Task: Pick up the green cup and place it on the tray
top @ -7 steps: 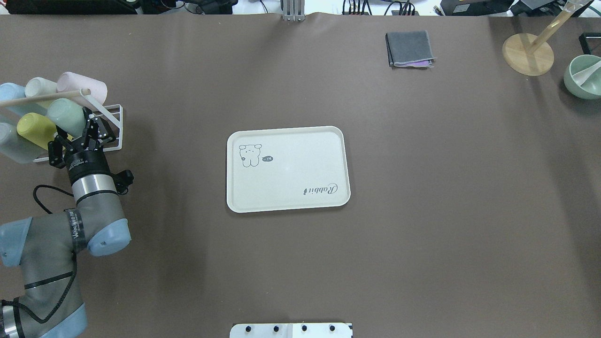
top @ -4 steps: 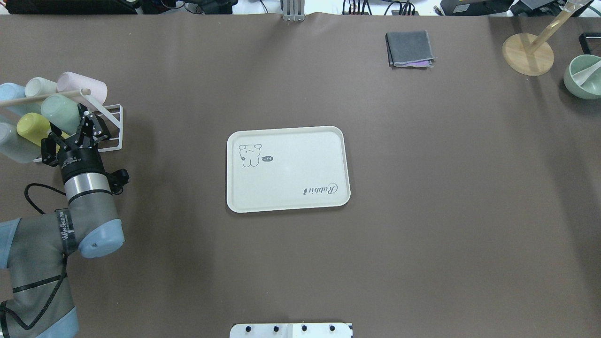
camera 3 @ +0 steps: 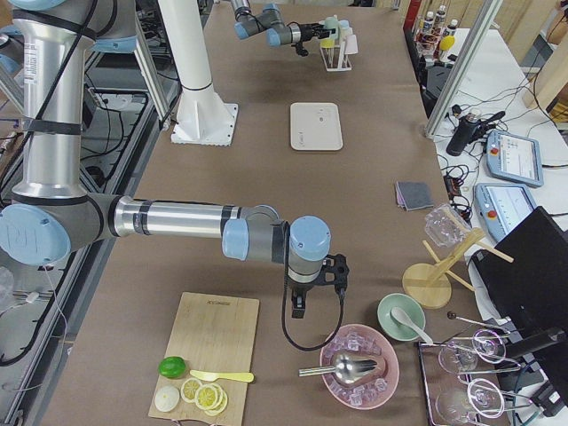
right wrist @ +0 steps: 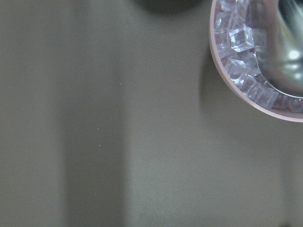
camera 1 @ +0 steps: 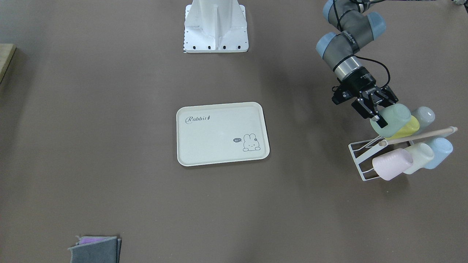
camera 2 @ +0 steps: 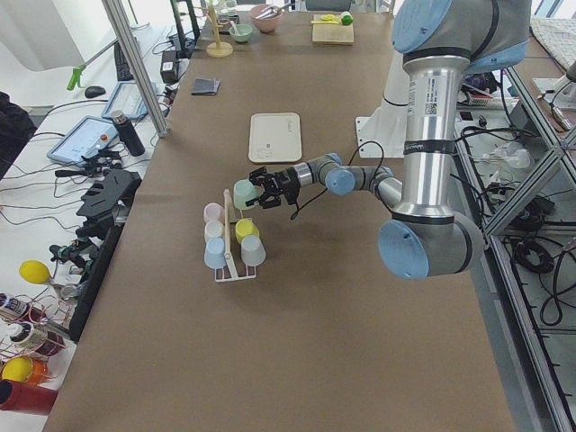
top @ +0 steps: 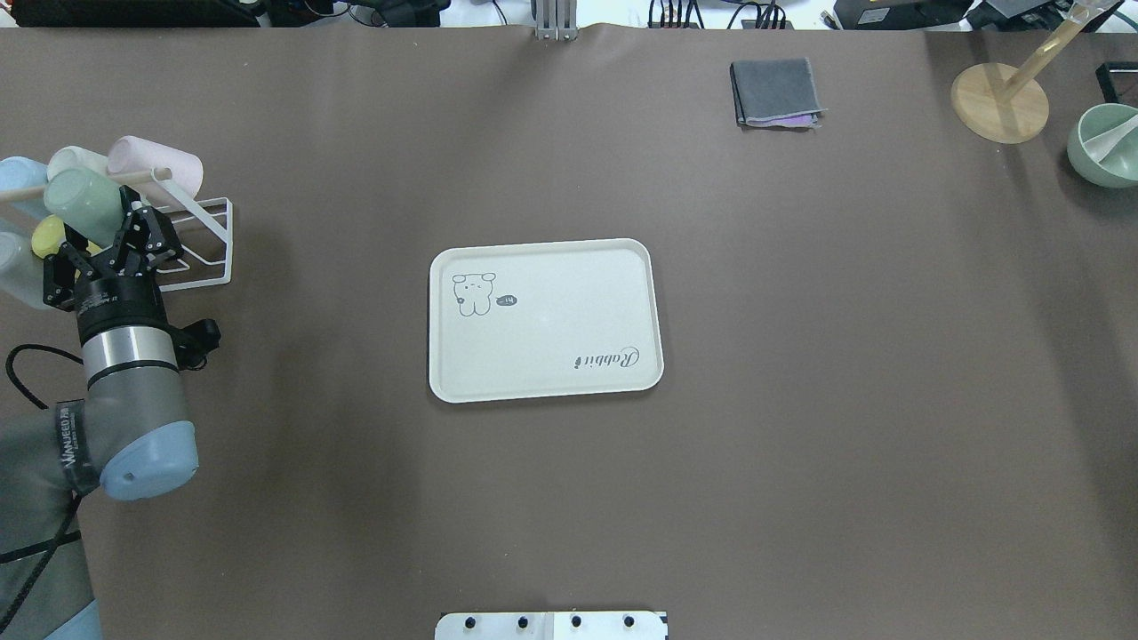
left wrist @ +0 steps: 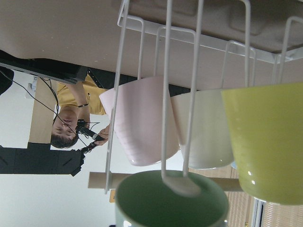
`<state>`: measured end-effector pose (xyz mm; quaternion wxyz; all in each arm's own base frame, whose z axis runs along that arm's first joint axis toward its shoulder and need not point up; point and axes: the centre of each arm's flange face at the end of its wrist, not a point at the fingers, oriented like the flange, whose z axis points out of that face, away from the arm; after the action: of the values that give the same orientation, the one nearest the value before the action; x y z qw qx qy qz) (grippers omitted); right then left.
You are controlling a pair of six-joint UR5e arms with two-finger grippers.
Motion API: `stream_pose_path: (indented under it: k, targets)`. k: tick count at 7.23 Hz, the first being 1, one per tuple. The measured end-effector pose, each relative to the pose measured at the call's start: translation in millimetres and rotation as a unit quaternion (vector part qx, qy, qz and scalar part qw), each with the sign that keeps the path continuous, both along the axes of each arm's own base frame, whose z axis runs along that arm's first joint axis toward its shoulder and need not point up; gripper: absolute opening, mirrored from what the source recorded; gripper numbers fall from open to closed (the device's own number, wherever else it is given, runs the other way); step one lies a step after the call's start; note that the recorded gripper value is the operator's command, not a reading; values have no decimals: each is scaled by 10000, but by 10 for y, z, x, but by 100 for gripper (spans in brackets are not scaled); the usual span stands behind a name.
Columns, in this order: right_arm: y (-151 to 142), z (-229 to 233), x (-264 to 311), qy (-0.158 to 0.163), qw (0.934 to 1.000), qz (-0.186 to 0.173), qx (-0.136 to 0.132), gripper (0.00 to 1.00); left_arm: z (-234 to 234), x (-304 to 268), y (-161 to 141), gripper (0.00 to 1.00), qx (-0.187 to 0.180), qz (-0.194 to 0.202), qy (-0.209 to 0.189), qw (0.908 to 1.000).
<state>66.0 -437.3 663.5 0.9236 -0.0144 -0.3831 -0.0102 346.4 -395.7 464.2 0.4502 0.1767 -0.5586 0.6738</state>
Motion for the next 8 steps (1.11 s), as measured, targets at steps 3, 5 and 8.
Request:
stream_pose_path:
  k: [3, 5, 8]
  targets:
    - [2, 17, 3, 21, 10000, -1, -14, 100, -223, -241, 104, 12, 486, 249, 378, 9978]
    - [10, 33, 3, 24, 10000, -1, -31, 100, -279, -301, 287, 11, 827, 427, 1119, 9893]
    - [7, 37, 6, 44, 10000, -3, -32, 100, -383, -194, 536, 3, 1149, 676, 2144, 9676]
